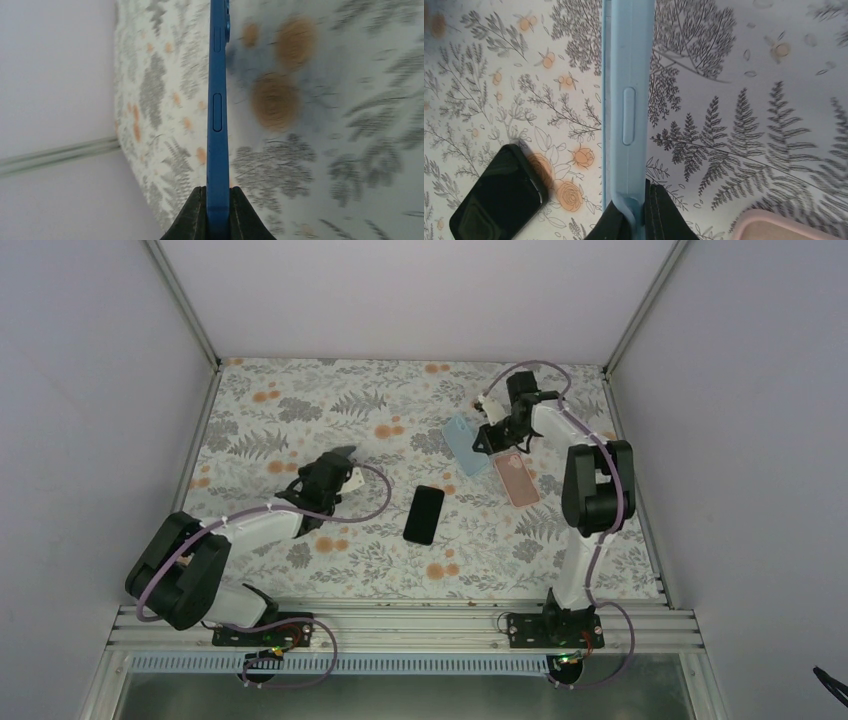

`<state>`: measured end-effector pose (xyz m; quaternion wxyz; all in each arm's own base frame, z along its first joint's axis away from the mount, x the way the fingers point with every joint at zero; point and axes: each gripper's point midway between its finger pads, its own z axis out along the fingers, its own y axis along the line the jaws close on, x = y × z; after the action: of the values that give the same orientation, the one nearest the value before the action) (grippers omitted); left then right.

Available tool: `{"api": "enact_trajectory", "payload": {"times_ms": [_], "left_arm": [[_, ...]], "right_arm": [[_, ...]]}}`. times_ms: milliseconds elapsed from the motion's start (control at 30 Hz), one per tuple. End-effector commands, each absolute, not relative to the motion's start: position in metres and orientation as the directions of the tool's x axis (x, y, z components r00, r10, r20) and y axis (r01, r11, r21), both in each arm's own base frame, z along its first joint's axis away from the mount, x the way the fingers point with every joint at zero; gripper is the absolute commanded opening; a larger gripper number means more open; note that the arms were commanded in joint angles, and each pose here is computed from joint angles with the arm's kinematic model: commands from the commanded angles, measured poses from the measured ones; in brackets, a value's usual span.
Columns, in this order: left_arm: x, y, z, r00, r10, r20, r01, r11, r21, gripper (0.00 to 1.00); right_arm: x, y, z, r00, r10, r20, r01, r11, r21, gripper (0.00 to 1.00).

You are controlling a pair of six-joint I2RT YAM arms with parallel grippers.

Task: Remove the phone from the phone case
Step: Place the phone case at the center of the board.

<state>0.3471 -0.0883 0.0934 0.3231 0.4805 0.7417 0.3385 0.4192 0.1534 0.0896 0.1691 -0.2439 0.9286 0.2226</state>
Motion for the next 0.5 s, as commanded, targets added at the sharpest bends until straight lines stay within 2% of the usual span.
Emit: {"api": "enact_trajectory", "payload": {"times_ms": [0, 133, 233, 267, 333, 400, 467], "left_arm": [[0.326, -0.103, 0.07, -0.293, 0.949, -0.114, 0.603, 0.275, 0.749, 0.02], [0.304, -0.109, 0.043, -0.257, 0.964, -0.064, 0.695, 0.231, 0.681, 0.03], [0.289, -0.115, 0.028, -0.229, 0.972, -0.045, 0.758, 0.208, 0.618, 0.12], [0.283, -0.118, 0.024, -0.218, 0.975, -0.04, 0.78, 0.199, 0.593, 0.19], [0.271, -0.121, 0.015, -0.202, 0.979, -0.021, 0.818, 0.18, 0.547, 0.4], [0.258, -0.126, 0.008, -0.171, 0.985, -0.015, 0.855, 0.156, 0.495, 0.58], [0.245, -0.133, 0.007, -0.13, 0.991, -0.035, 0.887, 0.132, 0.443, 0.69]], "right_arm": [[0.412, 0.163, 0.067, -0.833, -0.404, -0.378, -0.54, 0.744, 0.394, 0.03], [0.414, 0.16, 0.052, -0.84, -0.423, -0.341, -0.535, 0.751, 0.387, 0.03], [0.415, 0.156, 0.042, -0.848, -0.438, -0.297, -0.526, 0.763, 0.375, 0.03], [0.416, 0.155, 0.042, -0.847, -0.443, -0.293, -0.527, 0.765, 0.37, 0.06], [0.415, 0.154, 0.042, -0.847, -0.453, -0.28, -0.53, 0.763, 0.37, 0.3], [0.414, 0.154, 0.045, -0.843, -0.46, -0.28, -0.537, 0.759, 0.369, 0.45], [0.413, 0.154, 0.05, -0.835, -0.472, -0.282, -0.548, 0.752, 0.367, 0.58]]}}
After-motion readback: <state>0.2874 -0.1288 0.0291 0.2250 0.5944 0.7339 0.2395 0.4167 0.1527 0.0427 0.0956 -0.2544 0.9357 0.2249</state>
